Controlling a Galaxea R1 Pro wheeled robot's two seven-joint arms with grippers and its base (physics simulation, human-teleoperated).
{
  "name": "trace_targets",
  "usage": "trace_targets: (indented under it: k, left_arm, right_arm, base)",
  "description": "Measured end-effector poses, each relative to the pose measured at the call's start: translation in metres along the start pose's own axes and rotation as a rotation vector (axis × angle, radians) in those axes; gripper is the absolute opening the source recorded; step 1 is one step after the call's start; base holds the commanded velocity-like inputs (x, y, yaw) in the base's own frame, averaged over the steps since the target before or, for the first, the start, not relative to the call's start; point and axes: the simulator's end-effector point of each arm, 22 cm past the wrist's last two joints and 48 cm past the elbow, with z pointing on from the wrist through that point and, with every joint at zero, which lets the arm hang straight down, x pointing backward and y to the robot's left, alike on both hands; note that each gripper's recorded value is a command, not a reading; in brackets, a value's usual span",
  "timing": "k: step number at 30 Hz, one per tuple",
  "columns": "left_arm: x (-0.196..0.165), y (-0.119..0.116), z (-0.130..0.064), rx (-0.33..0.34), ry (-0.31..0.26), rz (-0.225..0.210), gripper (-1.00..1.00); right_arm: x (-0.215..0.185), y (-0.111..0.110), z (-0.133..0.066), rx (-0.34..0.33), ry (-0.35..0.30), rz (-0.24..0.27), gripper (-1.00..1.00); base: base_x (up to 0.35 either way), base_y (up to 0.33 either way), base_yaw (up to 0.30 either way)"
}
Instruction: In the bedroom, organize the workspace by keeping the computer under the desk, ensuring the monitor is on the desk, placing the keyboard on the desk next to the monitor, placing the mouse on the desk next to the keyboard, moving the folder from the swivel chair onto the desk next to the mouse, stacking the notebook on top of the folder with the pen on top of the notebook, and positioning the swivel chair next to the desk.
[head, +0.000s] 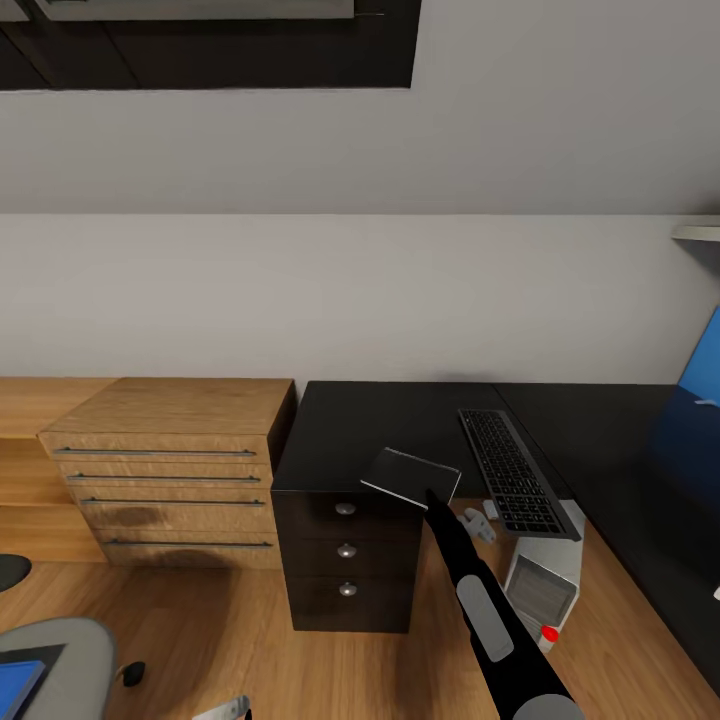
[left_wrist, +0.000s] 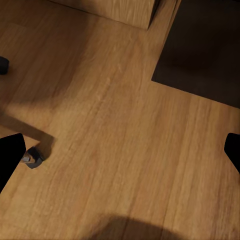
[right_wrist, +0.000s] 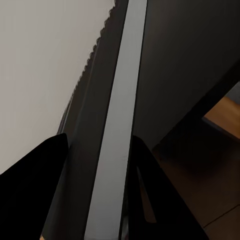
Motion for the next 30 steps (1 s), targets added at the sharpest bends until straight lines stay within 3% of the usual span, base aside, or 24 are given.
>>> trace_targets:
  k: [30]
  left_arm:
    - [-0.0001, -0.0001, 0.0, 0.0, 0.0, 0.0, 1.0]
  right_arm:
    - [-0.0007, 0.0001, 0.0, -0.002, -0.001, 0.0, -1.0]
  base:
    - [0.0, 0.0, 0.0]
